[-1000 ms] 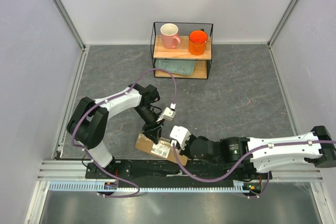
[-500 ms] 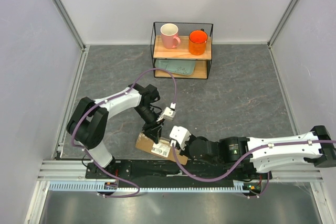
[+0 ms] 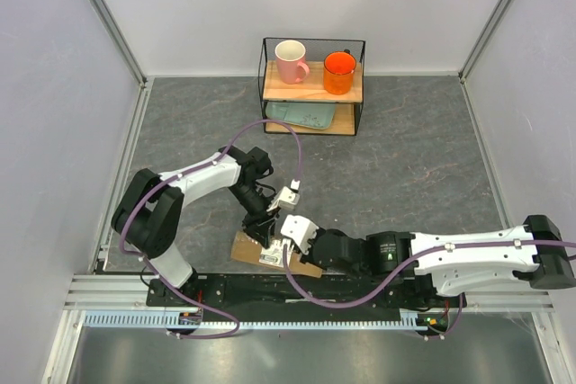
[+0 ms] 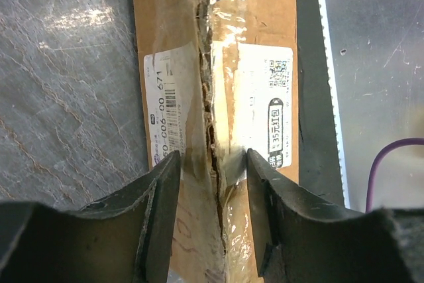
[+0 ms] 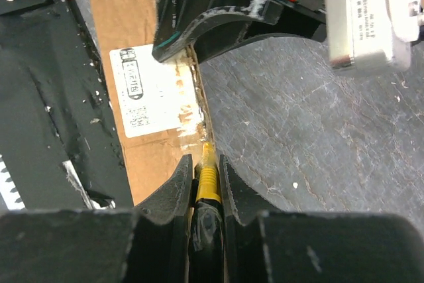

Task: Unpack the express box
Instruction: Cut the express box at the center of the board.

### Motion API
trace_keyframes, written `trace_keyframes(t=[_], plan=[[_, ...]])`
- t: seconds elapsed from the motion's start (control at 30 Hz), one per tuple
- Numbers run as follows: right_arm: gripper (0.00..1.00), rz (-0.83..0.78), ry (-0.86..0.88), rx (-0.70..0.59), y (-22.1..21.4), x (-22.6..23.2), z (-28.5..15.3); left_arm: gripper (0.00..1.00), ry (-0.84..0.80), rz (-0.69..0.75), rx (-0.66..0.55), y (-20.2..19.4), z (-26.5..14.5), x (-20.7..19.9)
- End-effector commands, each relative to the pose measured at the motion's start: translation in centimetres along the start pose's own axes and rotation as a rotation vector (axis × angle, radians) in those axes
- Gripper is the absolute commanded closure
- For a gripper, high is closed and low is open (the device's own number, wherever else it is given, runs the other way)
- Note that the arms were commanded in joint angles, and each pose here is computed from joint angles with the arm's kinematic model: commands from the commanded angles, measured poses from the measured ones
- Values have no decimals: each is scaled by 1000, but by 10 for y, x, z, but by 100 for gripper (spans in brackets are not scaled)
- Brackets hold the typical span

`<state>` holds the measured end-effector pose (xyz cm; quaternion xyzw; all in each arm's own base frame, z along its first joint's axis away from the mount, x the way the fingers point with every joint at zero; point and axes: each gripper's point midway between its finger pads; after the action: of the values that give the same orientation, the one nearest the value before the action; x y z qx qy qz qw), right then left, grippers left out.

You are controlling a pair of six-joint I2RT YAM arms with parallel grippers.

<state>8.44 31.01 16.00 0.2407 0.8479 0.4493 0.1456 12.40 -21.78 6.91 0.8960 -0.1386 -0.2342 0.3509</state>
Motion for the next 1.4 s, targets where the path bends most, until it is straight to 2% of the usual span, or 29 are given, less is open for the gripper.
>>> trace_keyframes(t=[0.0,0.1,0.23,0.5,0.67,0.9,1.37], plan=[[100,22,91,152,-33,8,3,50,25,78,191,-41,-1,9],[100,39,125,205,-39,10,10,51,28,86,198,-43,-1,10],[100,59,254,259,-41,20,9,51,39,96,229,-51,-1,11],[100,58,360,396,-52,18,7,52,99,133,250,-51,-11,25],[100,42,375,430,-51,18,11,53,101,113,267,-59,-12,27],[100,69,393,542,-74,23,13,53,114,83,278,-71,-15,27],[100,151,326,599,-75,27,8,57,200,5,330,-109,-47,37]])
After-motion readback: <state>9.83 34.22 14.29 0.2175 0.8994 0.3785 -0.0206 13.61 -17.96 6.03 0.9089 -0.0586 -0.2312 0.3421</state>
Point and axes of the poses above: each gripper's point midway between its finger pads, its own z axis out along the fingers, its own x axis along the line the jaws close on, y = z × x, and after that the axes turned 13 degrees about z, right-handed
